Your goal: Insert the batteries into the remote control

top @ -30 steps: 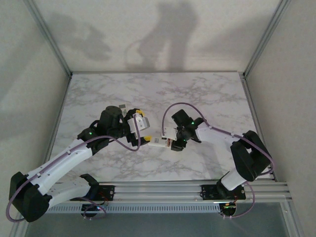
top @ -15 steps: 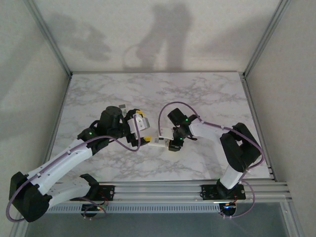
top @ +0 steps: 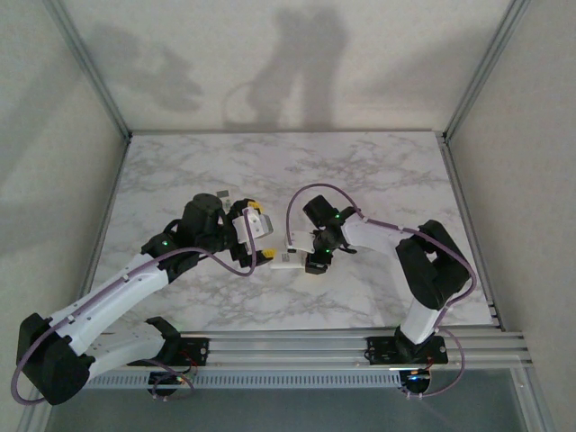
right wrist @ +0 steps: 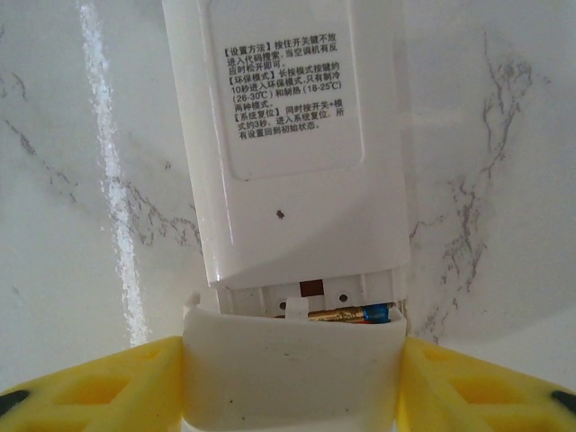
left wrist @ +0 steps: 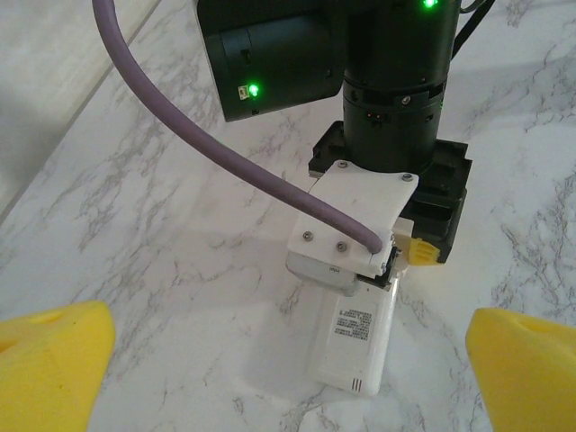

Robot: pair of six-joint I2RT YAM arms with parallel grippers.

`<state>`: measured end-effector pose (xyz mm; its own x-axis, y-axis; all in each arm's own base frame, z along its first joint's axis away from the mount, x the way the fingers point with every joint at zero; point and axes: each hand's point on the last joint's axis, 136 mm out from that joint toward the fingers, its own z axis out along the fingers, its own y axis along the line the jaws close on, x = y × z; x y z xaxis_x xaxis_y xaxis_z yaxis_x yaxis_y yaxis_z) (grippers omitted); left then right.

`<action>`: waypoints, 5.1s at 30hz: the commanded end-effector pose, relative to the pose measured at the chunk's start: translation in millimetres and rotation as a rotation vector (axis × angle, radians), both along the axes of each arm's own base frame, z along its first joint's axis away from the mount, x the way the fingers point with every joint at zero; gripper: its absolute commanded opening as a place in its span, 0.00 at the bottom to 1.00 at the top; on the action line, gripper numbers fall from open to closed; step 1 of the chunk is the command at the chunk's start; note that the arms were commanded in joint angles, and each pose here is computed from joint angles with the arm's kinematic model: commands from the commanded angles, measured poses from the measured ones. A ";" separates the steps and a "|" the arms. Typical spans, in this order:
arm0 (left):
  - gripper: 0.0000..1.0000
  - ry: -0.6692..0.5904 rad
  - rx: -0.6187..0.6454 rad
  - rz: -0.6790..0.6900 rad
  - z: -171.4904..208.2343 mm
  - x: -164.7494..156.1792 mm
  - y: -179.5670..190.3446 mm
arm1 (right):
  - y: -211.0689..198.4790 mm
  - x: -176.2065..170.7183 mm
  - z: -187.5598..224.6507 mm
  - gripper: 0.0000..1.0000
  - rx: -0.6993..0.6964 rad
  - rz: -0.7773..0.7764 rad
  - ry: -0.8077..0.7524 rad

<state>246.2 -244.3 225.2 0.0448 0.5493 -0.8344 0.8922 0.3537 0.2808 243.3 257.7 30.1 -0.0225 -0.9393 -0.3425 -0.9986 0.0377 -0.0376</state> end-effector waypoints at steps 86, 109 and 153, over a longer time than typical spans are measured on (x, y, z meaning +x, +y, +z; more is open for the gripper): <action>1.00 0.156 -0.402 0.402 60.5 28.2 20.9 | 7.0 46.2 97.4 0.68 0.331 -0.655 -0.084; 0.73 1.098 -0.321 0.978 -172.6 -1.7 -8.5 | -16.4 9.5 21.9 0.50 0.387 -1.283 0.396; 0.45 1.092 -0.011 0.890 -241.8 0.1 -23.2 | 6.7 10.0 -29.2 0.28 0.178 -1.259 0.348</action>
<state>249.4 -258.9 17.5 -0.9726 -0.0383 -0.2293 0.0629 0.9062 -0.4181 262.8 254.6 28.7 -0.9402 -0.1298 -0.3149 -0.2365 0.9142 0.3292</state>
